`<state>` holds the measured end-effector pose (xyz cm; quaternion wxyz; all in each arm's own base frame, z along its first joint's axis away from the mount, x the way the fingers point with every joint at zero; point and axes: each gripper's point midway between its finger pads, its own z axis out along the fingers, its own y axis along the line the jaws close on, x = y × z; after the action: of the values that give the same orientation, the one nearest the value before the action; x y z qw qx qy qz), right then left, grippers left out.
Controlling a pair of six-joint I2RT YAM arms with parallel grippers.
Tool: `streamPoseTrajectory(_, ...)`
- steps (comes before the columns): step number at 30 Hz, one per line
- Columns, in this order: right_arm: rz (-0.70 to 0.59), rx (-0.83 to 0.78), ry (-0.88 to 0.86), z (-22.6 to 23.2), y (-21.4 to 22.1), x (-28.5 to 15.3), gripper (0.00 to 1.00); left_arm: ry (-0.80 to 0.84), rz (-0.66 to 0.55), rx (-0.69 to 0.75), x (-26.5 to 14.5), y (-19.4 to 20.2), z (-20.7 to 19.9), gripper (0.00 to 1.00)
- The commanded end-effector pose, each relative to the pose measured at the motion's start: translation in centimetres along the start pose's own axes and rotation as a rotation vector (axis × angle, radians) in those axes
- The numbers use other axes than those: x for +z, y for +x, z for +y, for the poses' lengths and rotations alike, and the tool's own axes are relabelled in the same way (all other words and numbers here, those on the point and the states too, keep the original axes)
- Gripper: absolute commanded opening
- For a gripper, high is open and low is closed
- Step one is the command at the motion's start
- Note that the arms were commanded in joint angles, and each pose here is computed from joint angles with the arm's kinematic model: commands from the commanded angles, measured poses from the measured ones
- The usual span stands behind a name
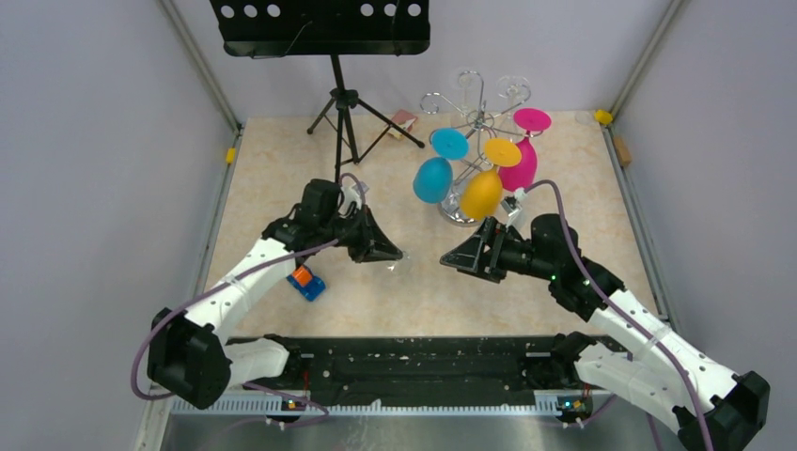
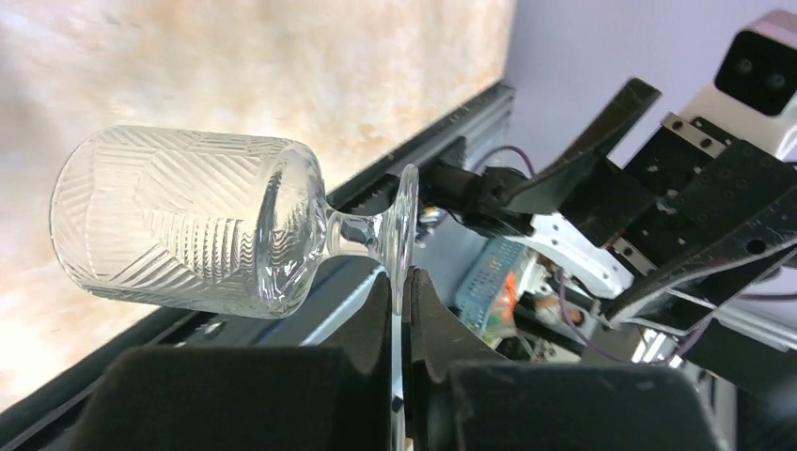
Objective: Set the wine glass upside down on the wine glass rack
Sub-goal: Turn the wine glass upside down at the wine rack.
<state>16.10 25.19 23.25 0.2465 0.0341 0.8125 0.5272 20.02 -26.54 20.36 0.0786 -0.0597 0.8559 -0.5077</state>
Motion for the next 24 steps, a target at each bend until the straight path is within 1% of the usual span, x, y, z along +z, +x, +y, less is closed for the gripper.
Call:
streamPoseTrajectory(1,-0.042,-0.039,-0.063,2.7,-1.1,-0.9,0.83,-0.107,-0.066,0.125,-3.2,-1.4,0.7,0.0)
streamPoseTrajectory(7,-0.046,-0.028,-0.051,2.4,-1.1,-0.8,0.86,-0.21,-0.167,0.16,-5.8,-4.2,1.5,0.0)
streamPoseTrajectory(11,-0.044,-0.027,-0.031,2.1,-1.0,-0.9,0.86,-0.229,-0.249,0.198,-7.2,-6.3,0.6,0.0)
streamPoseTrajectory(16,-0.051,-0.024,-0.026,2.0,-1.1,-1.0,0.86,-0.189,-0.337,0.258,-8.2,-8.9,-2.2,0.0)
streamPoseTrajectory(24,-0.048,-0.013,-0.025,1.9,-1.0,-0.8,0.86,-0.078,-0.379,0.277,-8.0,-12.8,-6.9,0.0)
